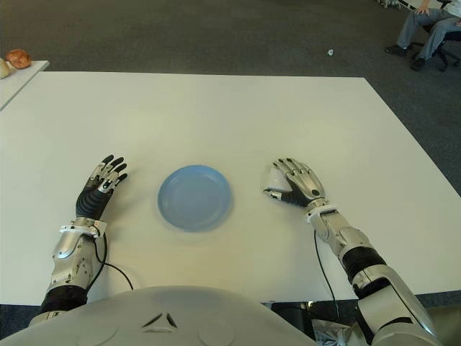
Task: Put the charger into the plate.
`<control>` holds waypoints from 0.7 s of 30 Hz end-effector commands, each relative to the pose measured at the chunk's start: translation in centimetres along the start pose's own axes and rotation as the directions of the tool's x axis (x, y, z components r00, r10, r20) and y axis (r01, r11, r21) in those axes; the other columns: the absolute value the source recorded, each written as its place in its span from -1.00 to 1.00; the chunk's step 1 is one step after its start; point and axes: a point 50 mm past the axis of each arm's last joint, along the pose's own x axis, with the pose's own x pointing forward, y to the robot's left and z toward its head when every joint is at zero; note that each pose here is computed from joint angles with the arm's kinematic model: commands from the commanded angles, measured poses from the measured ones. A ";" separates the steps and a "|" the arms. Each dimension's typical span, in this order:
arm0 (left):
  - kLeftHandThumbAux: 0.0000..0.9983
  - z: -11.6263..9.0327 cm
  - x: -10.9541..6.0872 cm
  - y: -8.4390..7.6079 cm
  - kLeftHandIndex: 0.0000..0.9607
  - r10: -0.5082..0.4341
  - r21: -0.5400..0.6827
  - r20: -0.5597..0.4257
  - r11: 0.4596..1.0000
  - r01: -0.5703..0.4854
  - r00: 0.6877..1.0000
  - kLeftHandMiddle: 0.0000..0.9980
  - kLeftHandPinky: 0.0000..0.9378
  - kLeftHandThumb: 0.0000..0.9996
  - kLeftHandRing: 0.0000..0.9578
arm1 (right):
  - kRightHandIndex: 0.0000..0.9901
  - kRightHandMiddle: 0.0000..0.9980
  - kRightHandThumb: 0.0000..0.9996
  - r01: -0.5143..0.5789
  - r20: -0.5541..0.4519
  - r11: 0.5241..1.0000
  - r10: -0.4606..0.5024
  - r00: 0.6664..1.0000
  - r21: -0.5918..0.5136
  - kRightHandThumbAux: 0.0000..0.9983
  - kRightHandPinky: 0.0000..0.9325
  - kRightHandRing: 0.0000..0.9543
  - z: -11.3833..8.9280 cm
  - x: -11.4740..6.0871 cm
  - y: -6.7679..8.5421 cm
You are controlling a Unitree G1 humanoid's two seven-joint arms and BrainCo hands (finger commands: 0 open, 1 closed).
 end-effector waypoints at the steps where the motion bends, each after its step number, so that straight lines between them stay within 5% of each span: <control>1: 0.04 -4.1 -3.1 0.0 -0.80 0.025 -0.056 -0.223 0.998 -0.038 0.975 -0.72 -0.75 -1.00 -0.74 | -1.00 -1.00 -0.39 -0.146 -0.006 0.988 0.146 0.989 0.041 -0.60 -1.00 -1.00 1.3 -2.4 3.9; 10: 0.02 -4.1 -3.1 0.0 -0.80 0.019 -0.062 -0.220 0.998 -0.034 0.975 -0.72 -0.76 -1.00 -0.75 | -1.00 -1.00 -0.38 -0.132 -0.004 0.990 0.132 0.991 0.042 -0.58 -0.95 -1.00 1.4 -2.4 4.0; 21: 0.01 -4.1 -3.0 0.0 -0.80 0.016 -0.055 -0.219 0.998 -0.028 0.976 -0.70 -0.76 -1.00 -0.74 | -1.00 -0.99 -0.28 -0.099 0.002 0.994 0.099 0.995 0.041 -0.53 -0.56 -0.91 1.2 -2.5 4.3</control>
